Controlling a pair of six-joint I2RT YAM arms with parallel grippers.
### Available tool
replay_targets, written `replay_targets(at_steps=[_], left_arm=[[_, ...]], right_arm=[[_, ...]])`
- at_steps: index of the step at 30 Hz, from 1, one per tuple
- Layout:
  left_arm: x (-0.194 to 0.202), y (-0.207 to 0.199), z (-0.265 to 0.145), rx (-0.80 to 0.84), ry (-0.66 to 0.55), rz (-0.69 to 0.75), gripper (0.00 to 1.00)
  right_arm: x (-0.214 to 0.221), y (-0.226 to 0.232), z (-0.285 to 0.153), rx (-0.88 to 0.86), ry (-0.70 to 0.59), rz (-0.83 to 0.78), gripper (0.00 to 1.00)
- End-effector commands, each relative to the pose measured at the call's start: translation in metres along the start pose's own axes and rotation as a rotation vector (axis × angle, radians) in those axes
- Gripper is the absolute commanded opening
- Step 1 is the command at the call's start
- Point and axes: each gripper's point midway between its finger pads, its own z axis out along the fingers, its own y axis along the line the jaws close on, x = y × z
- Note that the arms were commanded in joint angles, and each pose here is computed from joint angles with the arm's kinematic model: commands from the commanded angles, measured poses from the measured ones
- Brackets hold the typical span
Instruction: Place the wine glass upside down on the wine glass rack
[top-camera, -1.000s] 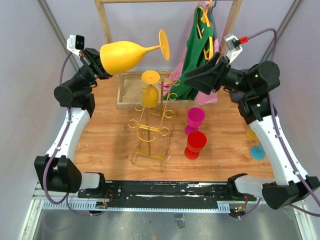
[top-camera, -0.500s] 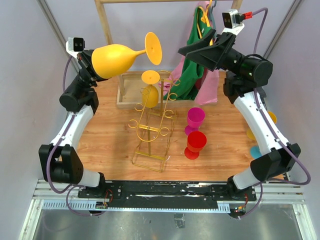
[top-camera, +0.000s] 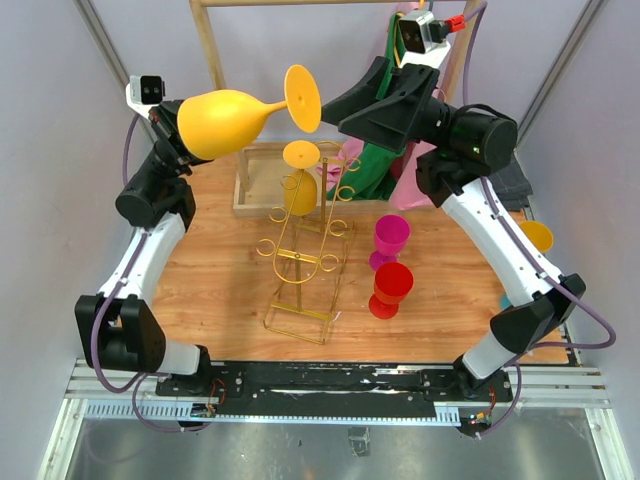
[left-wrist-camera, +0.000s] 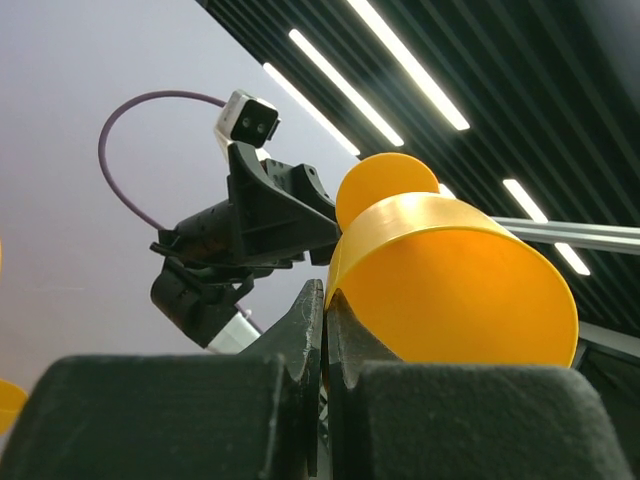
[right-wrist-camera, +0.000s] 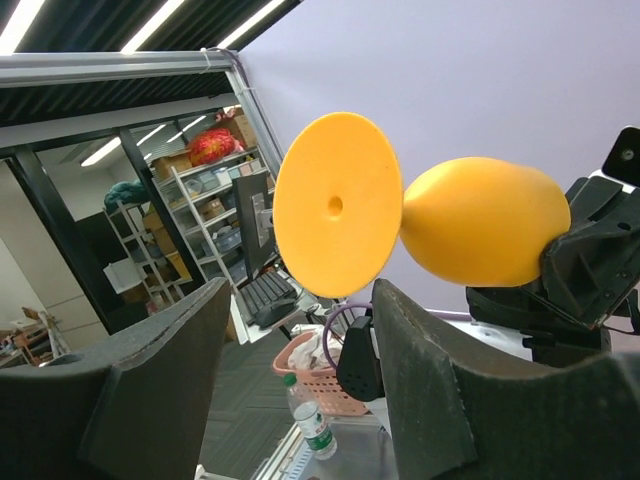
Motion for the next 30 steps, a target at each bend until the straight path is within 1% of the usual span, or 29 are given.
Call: replay_targets(at_steps=[1, 8, 14, 17, 19, 22, 23, 25, 27, 28, 29, 30], left_arm=[[0.036, -0.063, -0.008, 0.186, 0.125, -0.075, 0.00], [0.040, -0.064, -0.009, 0.185, 0.132, -0.083, 0.00], [0.044, -0.066, -0.008, 0.179, 0.142, -0.079, 0.00], [0.044, -0.065, -0.009, 0.174, 0.139, -0.082, 0.00], [0.044, -0.064, -0.009, 0.173, 0.136, -0.084, 0.00], [0.044, -0.065, -0.009, 0.175, 0.137, -0.079, 0.00], [0.044, -0.066, -0.008, 0.176, 0.139, -0.075, 0.00], [0.044, -0.065, -0.008, 0.174, 0.138, -0.075, 0.06], [0.043, -0.065, -0.008, 0.173, 0.137, -0.074, 0.08], [0.043, -0.064, -0.008, 0.174, 0.135, -0.075, 0.11], [0.043, -0.064, -0.008, 0.175, 0.134, -0.074, 0.17], [0.043, -0.063, -0.009, 0.176, 0.131, -0.074, 0.28]], right_arm=[[0.001, 0.003, 0.012, -0.022, -0.005, -0.020, 0.59], [0.000, 0.000, 0.021, -0.038, -0.006, -0.009, 0.54], [-0.001, 0.003, 0.029, -0.058, -0.006, -0.013, 0.43], [-0.001, 0.006, 0.032, -0.068, -0.005, -0.010, 0.29], [-0.001, 0.008, 0.033, -0.072, -0.006, -0.013, 0.18], [0.000, 0.012, 0.033, -0.079, -0.008, -0.015, 0.04], [0.000, 0.013, 0.033, -0.080, -0.009, -0.018, 0.02], [0.000, 0.016, 0.032, -0.083, -0.009, -0.021, 0.01], [0.001, 0.018, 0.032, -0.087, -0.009, -0.025, 0.01], [0.000, 0.020, 0.031, -0.088, -0.010, -0.028, 0.01], [0.000, 0.022, 0.031, -0.091, -0.010, -0.033, 0.01], [0.000, 0.023, 0.031, -0.093, -0.009, -0.036, 0.01]])
